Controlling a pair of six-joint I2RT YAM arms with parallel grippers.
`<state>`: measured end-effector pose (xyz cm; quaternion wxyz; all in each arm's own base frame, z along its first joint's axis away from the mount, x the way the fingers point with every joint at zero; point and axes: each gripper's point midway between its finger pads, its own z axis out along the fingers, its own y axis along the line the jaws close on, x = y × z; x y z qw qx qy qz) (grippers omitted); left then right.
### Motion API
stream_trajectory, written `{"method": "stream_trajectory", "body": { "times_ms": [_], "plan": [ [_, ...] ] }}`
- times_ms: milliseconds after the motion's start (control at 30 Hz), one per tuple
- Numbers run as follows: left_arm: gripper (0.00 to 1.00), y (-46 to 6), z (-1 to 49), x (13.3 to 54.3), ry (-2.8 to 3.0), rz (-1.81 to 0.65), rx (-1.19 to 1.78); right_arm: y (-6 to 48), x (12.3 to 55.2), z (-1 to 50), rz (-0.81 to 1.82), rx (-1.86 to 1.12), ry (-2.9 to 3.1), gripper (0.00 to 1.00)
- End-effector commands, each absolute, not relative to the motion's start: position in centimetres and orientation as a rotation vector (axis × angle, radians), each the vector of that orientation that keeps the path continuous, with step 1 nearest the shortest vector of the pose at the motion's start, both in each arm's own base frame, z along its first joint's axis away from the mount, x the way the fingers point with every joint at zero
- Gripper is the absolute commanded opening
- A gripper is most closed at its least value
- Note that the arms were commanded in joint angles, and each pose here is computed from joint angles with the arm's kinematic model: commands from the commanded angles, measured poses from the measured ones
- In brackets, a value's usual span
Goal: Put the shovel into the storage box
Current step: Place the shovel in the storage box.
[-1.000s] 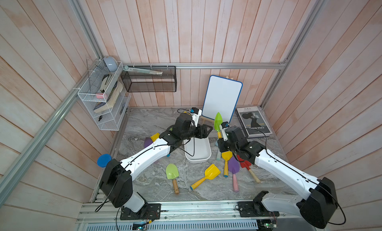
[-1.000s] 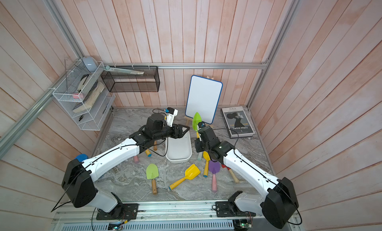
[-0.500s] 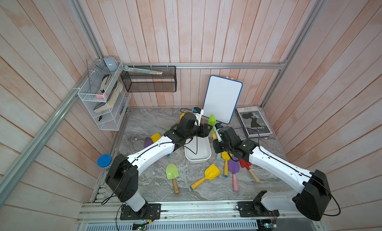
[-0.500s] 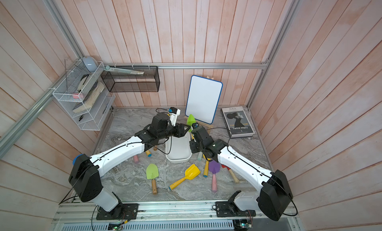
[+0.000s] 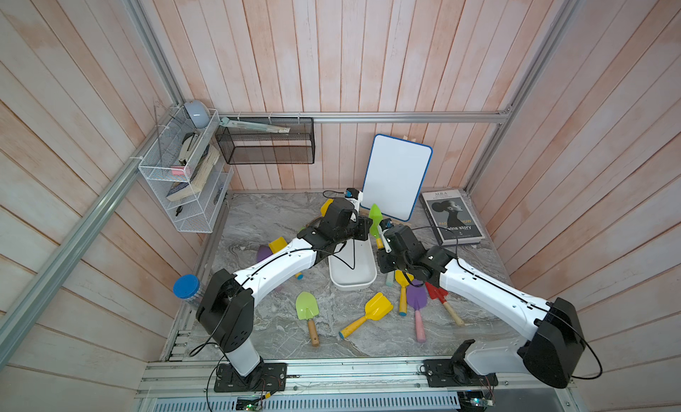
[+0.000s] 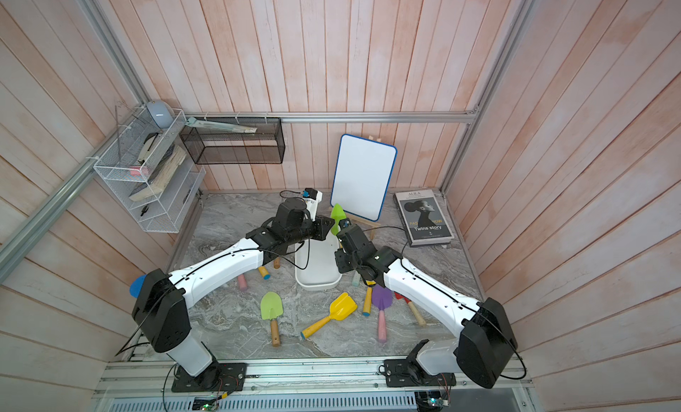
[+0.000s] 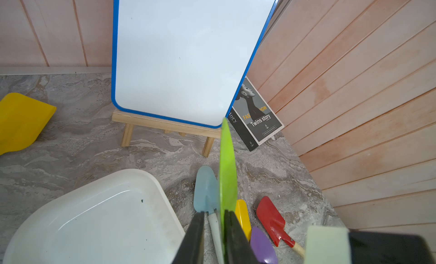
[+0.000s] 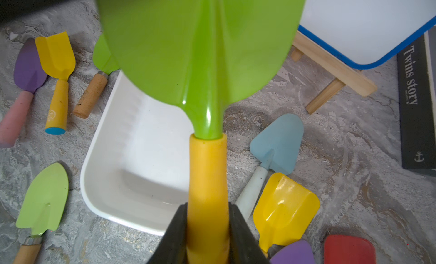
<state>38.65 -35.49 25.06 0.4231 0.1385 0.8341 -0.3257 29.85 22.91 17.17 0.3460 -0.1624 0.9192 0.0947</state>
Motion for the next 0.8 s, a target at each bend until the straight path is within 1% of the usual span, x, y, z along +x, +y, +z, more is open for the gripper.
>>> {"method": "stream_trajectory", "body": {
  "times_ms": [0, 33, 67, 267, 300, 333, 433, 467, 533, 567, 600, 767],
  "plan": [
    [0.09, -35.6, 24.9, 39.2, 2.096, -0.781, 0.348, 23.2, 30.3, 18.2, 0.233, -0.408, 2.369, 0.00],
    [0.03, -35.6, 24.8, 39.3, 2.100, -0.780, 0.349, 23.2, 30.3, 18.1, 0.231, -0.409, 2.372, 0.00],
    [0.00, -35.6, 24.9, 39.3, 2.101, -0.778, 0.349, 23.3, 30.3, 18.1, 0.230, -0.410, 2.372, 0.00],
    [0.00, -35.4, 24.2, 39.5, 2.127, -0.749, 0.341, 23.9, 30.5, 18.2, 0.245, -0.418, 2.382, 0.00],
    [0.00, -35.3, 24.1, 39.6, 2.129, -0.741, 0.335, 24.1, 30.6, 18.3, 0.253, -0.416, 2.381, 0.04],
    [0.00, -35.2, 24.1, 39.6, 2.132, -0.733, 0.333, 24.2, 30.6, 18.5, 0.263, -0.418, 2.380, 0.15],
    [0.00, -34.6, 24.4, 39.8, 2.127, -0.695, 0.329, 24.7, 30.6, 19.3, 0.298, -0.420, 2.364, 0.36],
    [0.00, -34.4, 24.8, 39.9, 2.121, -0.688, 0.333, 24.8, 30.6, 19.6, 0.311, -0.420, 2.356, 0.41],
    [0.00, -33.5, 25.2, 40.2, 2.119, -0.670, 0.331, 24.8, 30.4, 20.4, 0.338, -0.422, 2.335, 0.55],
    [0.00, -33.0, 25.3, 40.3, 2.119, -0.670, 0.326, 24.8, 30.2, 20.6, 0.348, -0.424, 2.328, 0.60],
    [0.00, -32.4, 25.4, 40.5, 2.123, -0.674, 0.321, 24.7, 30.0, 20.9, 0.356, -0.424, 2.323, 0.64],
    [0.00, -29.8, 24.8, 41.2, 2.165, -0.697, 0.304, 23.9, 29.1, 22.2, 0.383, -0.418, 2.293, 0.66]
  ]
}}
